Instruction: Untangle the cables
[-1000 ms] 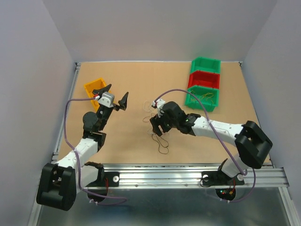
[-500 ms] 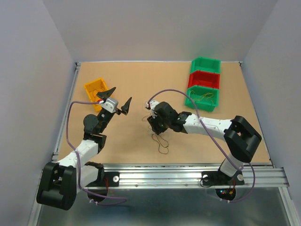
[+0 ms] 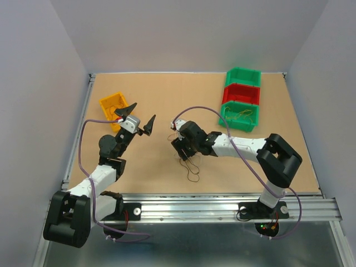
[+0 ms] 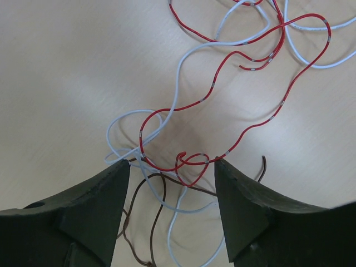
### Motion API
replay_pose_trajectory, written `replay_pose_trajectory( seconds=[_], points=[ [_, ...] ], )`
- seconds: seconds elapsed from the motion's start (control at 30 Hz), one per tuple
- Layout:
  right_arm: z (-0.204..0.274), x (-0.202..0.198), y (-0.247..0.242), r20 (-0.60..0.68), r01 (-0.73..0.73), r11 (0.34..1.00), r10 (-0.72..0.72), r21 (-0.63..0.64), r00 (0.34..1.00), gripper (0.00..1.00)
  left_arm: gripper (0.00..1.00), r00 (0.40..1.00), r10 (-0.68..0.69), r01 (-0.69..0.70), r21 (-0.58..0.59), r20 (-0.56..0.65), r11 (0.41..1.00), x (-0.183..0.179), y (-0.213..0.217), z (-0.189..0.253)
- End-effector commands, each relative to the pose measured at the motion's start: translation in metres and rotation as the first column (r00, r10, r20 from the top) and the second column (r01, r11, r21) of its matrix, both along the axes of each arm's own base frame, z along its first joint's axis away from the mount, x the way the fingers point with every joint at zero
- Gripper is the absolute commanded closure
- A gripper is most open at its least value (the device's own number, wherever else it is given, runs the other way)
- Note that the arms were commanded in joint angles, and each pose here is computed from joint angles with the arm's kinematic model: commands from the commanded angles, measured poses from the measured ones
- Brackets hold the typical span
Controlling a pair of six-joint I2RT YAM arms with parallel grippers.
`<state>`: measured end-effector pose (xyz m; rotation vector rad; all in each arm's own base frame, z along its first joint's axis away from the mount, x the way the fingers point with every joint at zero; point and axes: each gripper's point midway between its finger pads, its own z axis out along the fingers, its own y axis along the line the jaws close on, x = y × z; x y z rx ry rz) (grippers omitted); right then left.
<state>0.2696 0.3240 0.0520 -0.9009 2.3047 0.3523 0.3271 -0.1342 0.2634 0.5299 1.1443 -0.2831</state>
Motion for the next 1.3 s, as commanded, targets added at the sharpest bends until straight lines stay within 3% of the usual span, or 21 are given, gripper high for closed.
replay_pose_trajectory(
  seconds=[0.0,0.17,0.27,0.33,0.53,0.6,0.67,0.97,1.1,1.27],
  points=[
    [0.032,0.017,0.014,0.08,0.008,0.999,-0.013,0.053,0.997,0.3,0.01,0.994,-0.003,0.004,-0.009,0.108,1.0,-0.003,-0.001,0.032],
    [0.023,0.021,0.018,0.074,0.01,1.0,-0.012,0.03,0.997,0.31,0.01,0.994,-0.004,0.005,-0.004,0.108,1.0,-0.002,-0.002,0.032],
    [0.024,0.03,0.019,0.096,0.035,0.999,-0.036,0.019,0.995,0.45,0.01,0.995,-0.009,0.01,-0.002,0.102,1.0,-0.002,-0.003,0.031],
    [0.023,0.036,0.02,0.109,0.045,0.999,-0.046,0.011,0.993,0.6,0.01,0.995,-0.01,0.01,0.001,0.103,1.0,-0.001,-0.003,0.031],
    [0.017,0.036,0.031,0.093,0.004,1.0,-0.006,0.012,0.996,0.72,0.01,0.996,-0.017,0.016,0.009,0.09,1.0,0.001,-0.005,0.027],
    [0.016,0.038,0.032,0.098,0.002,1.0,-0.003,0.008,0.995,0.88,0.01,0.996,-0.021,0.02,0.013,0.084,1.0,0.002,-0.006,0.026],
    [0.016,0.041,0.034,0.107,-0.003,1.0,0.003,0.008,0.994,0.98,0.01,0.996,-0.023,0.021,0.014,0.082,1.0,0.003,-0.006,0.026],
    [0.068,0.03,0.039,0.192,-0.056,0.981,0.021,0.184,0.981,1.0,0.01,0.996,-0.062,0.06,0.039,0.061,0.997,0.004,-0.014,0.02],
    [0.127,0.021,0.032,0.303,-0.088,0.936,-0.021,0.341,0.953,1.0,0.01,0.995,-0.098,0.096,0.063,0.025,0.993,0.007,-0.021,0.012],
    [0.152,0.007,0.014,0.35,-0.1,0.899,-0.063,0.427,0.934,0.99,0.01,0.989,-0.146,0.147,0.099,-0.024,0.984,0.012,-0.034,0.002]
  ],
)
